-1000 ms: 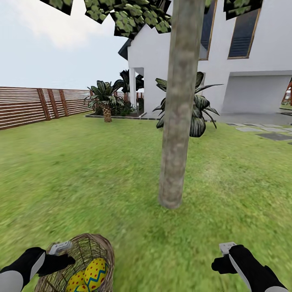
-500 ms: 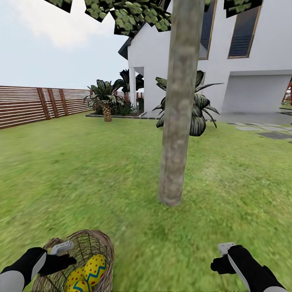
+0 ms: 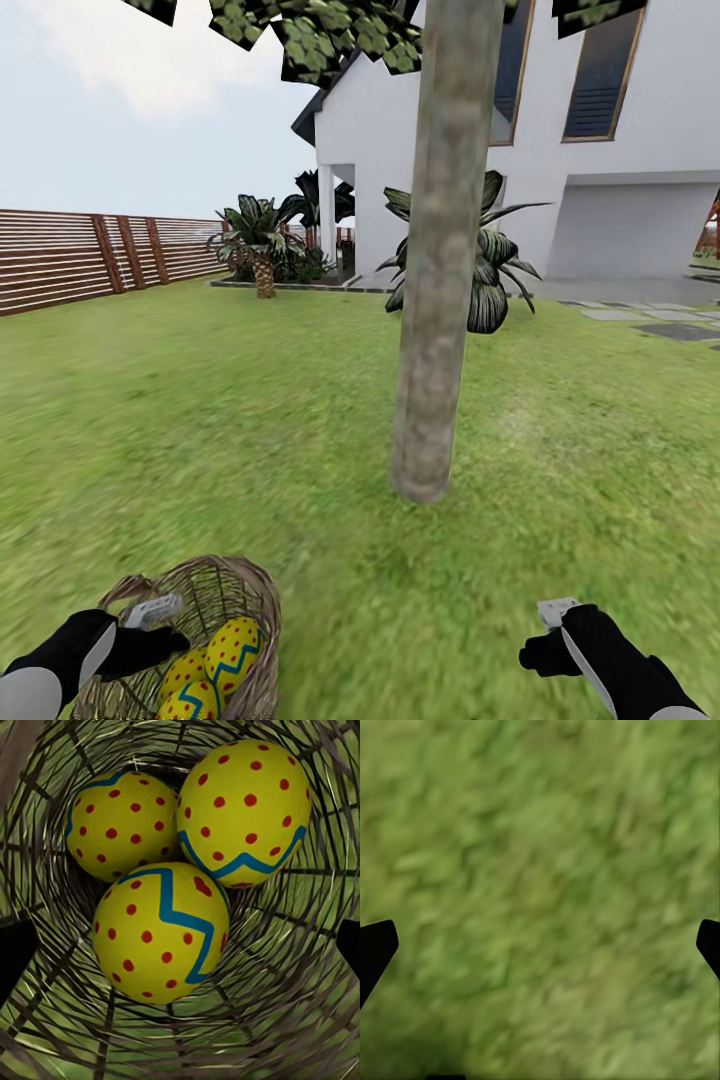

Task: Take the three Easter eggs out of the wicker basket on the lawn in the garden, then place them on the lawn next to a single tree (choose any tree) so that all three eggs are next to the same tree and none are left in the basket.

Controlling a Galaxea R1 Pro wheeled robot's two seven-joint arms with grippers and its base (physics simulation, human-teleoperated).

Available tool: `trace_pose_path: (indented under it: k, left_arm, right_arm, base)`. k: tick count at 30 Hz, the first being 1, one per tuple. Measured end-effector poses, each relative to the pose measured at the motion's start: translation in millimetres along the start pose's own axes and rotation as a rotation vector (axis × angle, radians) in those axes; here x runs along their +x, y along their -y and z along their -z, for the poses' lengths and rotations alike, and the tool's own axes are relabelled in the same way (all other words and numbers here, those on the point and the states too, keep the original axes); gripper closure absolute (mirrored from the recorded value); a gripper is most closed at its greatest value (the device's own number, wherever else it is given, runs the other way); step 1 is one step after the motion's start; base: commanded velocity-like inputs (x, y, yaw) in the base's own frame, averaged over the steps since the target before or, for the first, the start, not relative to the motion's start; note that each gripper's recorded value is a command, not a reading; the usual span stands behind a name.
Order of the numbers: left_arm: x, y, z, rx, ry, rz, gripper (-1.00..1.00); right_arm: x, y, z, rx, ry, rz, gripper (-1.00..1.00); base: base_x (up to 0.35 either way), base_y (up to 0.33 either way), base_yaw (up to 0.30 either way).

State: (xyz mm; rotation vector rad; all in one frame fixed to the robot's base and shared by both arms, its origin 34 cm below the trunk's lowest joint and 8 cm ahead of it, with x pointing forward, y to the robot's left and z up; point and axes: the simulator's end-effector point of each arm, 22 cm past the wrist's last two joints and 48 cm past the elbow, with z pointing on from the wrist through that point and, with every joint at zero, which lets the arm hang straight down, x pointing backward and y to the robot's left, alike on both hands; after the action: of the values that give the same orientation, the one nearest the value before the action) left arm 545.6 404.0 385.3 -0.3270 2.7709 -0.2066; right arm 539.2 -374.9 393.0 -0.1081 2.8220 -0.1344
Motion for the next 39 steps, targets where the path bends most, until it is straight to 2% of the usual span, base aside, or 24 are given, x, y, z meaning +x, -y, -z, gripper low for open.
trace_pose_path:
  k: [39]
  left_arm:
    - [49, -10, -75.1, 0.011, -0.007, -0.003, -1.00]
  right_arm:
    - [48, -12, -75.0, -0.001, -0.009, 0.005, -1.00]
  base:
    - [0.000, 0.000, 0.000]
